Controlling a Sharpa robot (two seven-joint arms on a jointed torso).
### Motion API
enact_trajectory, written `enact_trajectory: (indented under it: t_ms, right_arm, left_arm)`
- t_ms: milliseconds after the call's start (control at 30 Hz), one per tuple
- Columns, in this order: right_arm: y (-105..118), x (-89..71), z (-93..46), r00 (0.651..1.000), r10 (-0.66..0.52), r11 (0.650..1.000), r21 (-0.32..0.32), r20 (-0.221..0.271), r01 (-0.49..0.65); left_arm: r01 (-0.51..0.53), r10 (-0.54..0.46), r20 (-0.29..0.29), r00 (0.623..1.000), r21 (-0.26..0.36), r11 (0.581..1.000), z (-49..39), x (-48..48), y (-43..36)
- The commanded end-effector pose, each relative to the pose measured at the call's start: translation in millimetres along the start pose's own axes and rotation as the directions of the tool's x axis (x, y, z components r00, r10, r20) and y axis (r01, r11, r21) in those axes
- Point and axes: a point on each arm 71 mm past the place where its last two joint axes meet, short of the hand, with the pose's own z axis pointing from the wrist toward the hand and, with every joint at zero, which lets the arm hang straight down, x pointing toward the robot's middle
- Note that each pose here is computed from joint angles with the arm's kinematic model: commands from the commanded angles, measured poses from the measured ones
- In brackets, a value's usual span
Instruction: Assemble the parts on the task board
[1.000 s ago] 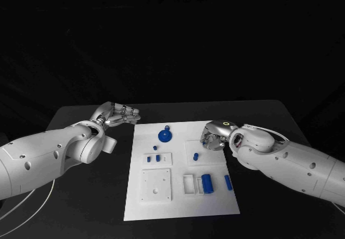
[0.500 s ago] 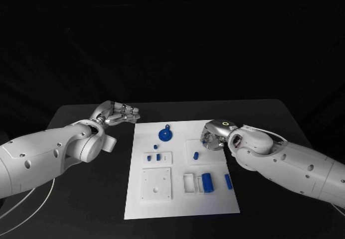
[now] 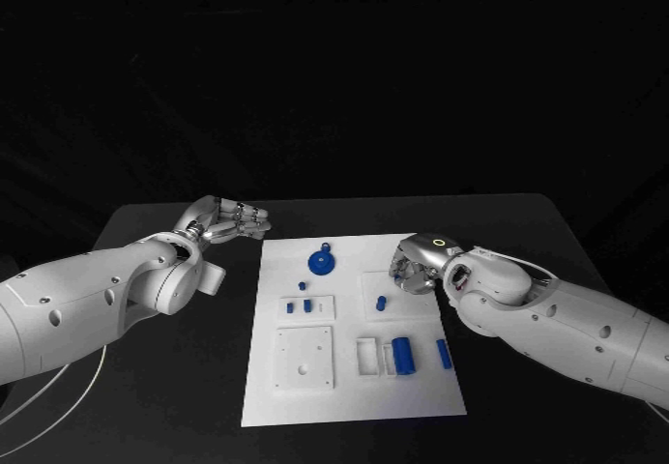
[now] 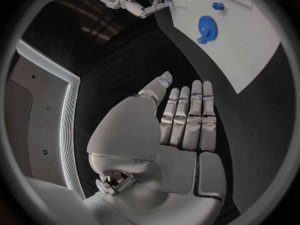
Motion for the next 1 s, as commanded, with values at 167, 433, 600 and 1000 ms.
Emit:
enact_trajectory:
  t_ms: [167, 433, 600, 1000]
  right_arm:
    - [4, -11.1, -0.3, 0.999, 0.033, 0.999, -0.014, 0.039, -0.033]
    - [7, -25.7, -0.8, 0.995, 0.063, 0.998, -0.025, 0.079, -0.062]
    - [12, -33.6, -1.5, 0.988, 0.111, 0.993, -0.049, 0.102, -0.107]
    - [61, -40.3, -4.0, 0.944, 0.309, 0.936, -0.213, 0.116, -0.281]
  left_arm:
    - [0.011, -0.011, 0.007, 1.000, 0.007, 1.000, 1.2, -1.2, -1.1]
    - [0.014, -0.014, 0.012, 1.000, 0.006, 1.000, 2.1, -2.0, -0.7]
    - [0.015, -0.015, 0.012, 1.000, 0.006, 1.000, 2.6, -1.9, -0.6]
    - [0.020, -0.021, 0.022, 1.000, 0.012, 1.000, 4.9, -0.2, -1.4]
